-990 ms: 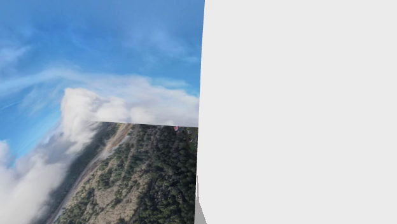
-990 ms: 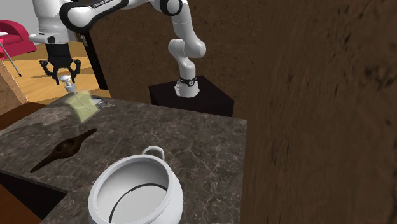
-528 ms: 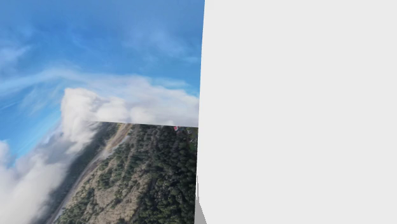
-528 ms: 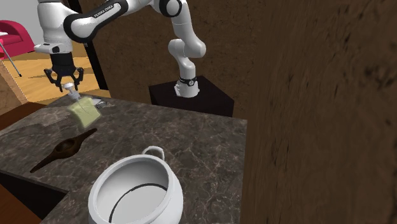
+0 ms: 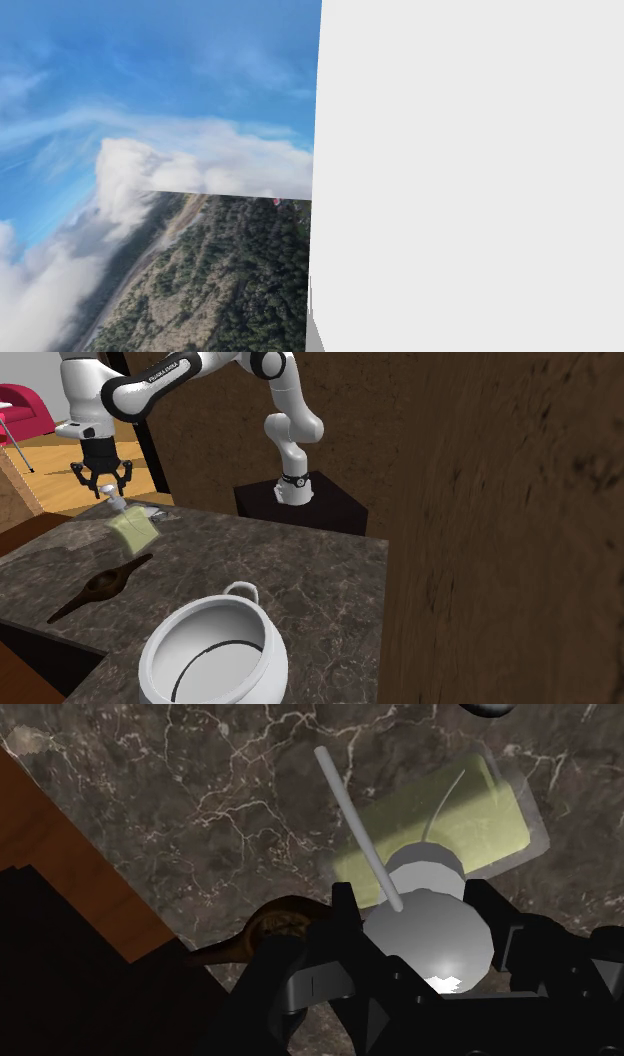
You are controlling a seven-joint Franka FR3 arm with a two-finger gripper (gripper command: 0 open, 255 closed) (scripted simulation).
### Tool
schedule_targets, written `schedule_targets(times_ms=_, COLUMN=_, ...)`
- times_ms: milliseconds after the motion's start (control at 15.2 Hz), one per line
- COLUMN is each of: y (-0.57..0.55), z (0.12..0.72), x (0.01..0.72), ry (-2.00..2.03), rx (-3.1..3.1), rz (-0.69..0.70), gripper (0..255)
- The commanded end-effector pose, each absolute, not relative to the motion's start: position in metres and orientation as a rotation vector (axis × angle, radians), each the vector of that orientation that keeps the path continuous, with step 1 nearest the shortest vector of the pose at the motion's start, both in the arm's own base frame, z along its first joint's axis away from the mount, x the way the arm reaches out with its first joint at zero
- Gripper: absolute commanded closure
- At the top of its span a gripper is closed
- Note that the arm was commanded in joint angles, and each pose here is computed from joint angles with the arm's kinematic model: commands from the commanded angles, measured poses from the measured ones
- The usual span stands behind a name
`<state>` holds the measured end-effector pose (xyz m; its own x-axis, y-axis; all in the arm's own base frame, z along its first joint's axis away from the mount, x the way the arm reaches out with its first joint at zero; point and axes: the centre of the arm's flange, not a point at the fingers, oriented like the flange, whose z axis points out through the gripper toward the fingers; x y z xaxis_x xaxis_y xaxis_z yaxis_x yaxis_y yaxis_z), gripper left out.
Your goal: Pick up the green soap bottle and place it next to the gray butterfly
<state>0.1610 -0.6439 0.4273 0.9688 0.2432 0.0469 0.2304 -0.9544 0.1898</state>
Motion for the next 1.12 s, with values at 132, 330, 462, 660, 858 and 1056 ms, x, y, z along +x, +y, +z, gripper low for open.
schedule_targets(times_ms=132, y=-0.644, z=0.428, x=0.161, ry=0.356, rx=2.934, rz=0.104, gripper=0)
schedule_targets(times_ms=330, y=-0.644, z=0.428, x=0.161, ry=0.356, rx=2.934, rz=0.104, gripper=0)
schedule_targets(times_ms=462, y=-0.639, z=0.453, x=0.159, ry=0.356, rx=2.934, rz=0.104, gripper=0)
schedule_targets(times_ms=660, y=-0.635, z=0.477, x=0.156, ry=0.356, rx=2.934, rz=0.104, gripper=0)
schedule_targets(times_ms=858, y=-0.635, z=0.477, x=0.156, ry=0.356, rx=2.934, rz=0.104, gripper=0)
schedule_targets(times_ms=1056, y=-0.635, z=0.477, x=0.156, ry=0.356, rx=2.934, rz=0.104, gripper=0)
